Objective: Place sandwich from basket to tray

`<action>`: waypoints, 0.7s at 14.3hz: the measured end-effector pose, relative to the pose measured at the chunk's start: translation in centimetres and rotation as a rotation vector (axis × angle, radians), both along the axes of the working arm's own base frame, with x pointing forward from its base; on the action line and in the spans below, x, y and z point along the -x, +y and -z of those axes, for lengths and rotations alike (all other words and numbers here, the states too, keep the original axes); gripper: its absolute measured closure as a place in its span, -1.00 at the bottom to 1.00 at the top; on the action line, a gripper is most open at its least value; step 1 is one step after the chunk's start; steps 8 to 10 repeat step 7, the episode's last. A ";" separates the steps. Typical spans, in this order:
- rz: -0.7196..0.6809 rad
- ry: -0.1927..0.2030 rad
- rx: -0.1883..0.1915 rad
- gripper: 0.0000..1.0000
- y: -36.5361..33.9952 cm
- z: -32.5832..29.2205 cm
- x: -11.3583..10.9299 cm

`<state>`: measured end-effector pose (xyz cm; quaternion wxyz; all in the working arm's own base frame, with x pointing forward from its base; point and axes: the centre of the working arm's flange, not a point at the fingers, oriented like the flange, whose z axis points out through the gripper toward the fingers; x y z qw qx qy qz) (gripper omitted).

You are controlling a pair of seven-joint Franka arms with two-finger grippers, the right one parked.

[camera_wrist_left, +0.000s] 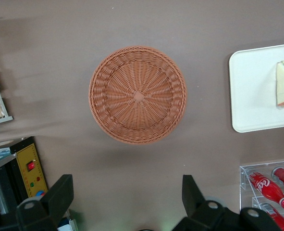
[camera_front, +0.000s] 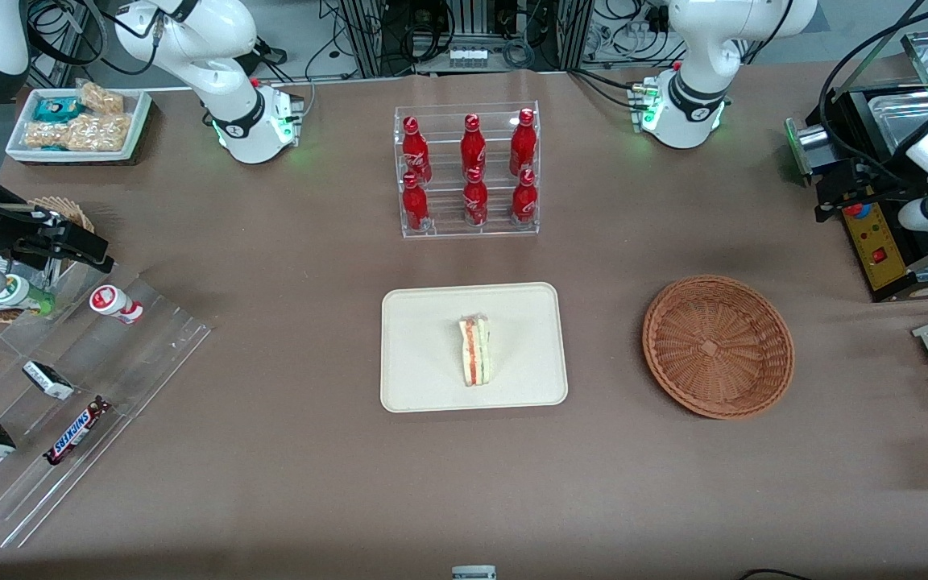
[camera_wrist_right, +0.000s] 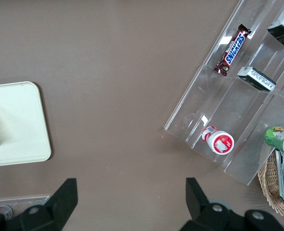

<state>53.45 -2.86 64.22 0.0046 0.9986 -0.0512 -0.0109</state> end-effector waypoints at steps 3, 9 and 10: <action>0.006 0.005 0.004 -1.00 -0.3 0.4 -0.3; 0.008 0.008 0.004 -1.00 -0.3 0.6 -0.4; 0.008 0.008 0.004 -1.00 -0.3 0.6 -0.4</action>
